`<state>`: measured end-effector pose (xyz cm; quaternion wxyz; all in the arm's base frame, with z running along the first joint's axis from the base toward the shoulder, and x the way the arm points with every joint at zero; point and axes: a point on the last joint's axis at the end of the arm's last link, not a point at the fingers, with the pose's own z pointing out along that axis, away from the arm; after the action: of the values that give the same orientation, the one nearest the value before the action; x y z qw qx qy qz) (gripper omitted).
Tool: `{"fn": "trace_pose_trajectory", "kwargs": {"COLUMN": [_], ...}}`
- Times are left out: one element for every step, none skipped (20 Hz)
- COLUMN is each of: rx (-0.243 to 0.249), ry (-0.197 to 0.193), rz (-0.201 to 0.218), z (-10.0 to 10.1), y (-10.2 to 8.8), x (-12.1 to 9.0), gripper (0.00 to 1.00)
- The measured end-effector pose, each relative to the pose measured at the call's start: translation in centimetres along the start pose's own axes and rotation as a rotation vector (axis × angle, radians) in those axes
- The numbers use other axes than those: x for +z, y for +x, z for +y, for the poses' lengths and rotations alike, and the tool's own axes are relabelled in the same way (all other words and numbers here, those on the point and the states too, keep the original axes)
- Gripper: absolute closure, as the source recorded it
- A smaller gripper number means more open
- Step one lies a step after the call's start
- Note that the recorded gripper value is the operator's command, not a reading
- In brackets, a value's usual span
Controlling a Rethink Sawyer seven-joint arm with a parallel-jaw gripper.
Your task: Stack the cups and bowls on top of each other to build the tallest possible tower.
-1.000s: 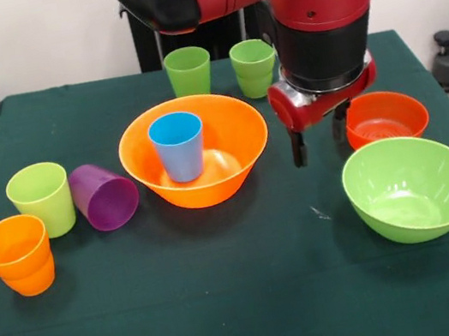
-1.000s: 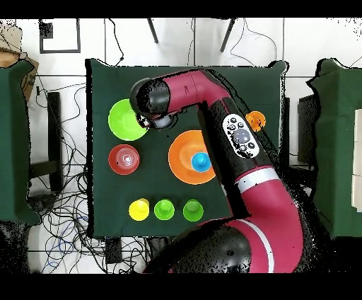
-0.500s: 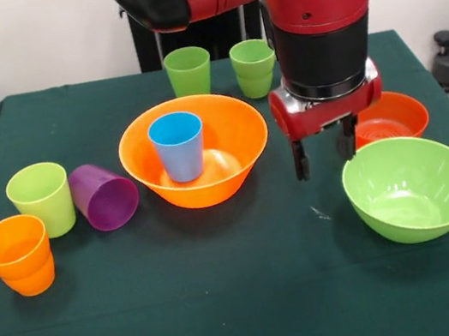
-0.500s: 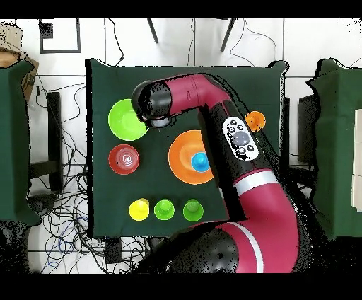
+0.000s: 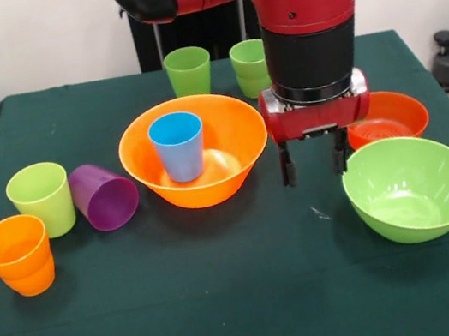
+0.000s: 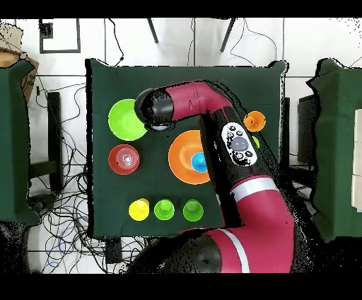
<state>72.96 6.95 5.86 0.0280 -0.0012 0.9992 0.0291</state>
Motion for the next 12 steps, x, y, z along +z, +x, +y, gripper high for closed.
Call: {"fn": "trace_pose_trajectory", "kwargs": {"rx": [0.002, 0.003, 0.004, 0.007, 0.009, 0.01, 0.013, 0.014, 0.015, 0.016, 0.016, 0.016], "ry": [0.004, 0.006, 0.008, 0.013, 0.018, 0.022, 0.029, 0.032, 0.036, 0.038, 0.04, 0.04], "rz": [0.001, 0.003, 0.004, 0.005, 0.007, 0.009, 0.012, 0.014, 0.017, 0.018, 0.021, 0.022], "z": [-0.2, -0.3, -0.4, -0.7, -1.0, -1.2, -1.5, -1.7, -1.9, -2.0, -2.1, -2.1], "y": [0.1, 0.1, 0.2, 0.3, 0.4, 0.4, 0.6, 0.7, 0.8, 0.8, 0.9, 0.9], "x": [0.0, 0.0, 0.1, 0.1, 0.2, 0.3, 0.4, 0.5, 0.6, 0.6, 0.7, 0.7], "gripper": [0.0, 0.0, 0.0, 0.0, 0.0, 0.0, 0.0, 0.0, 0.0, 0.0, 0.0, 0.0]}}
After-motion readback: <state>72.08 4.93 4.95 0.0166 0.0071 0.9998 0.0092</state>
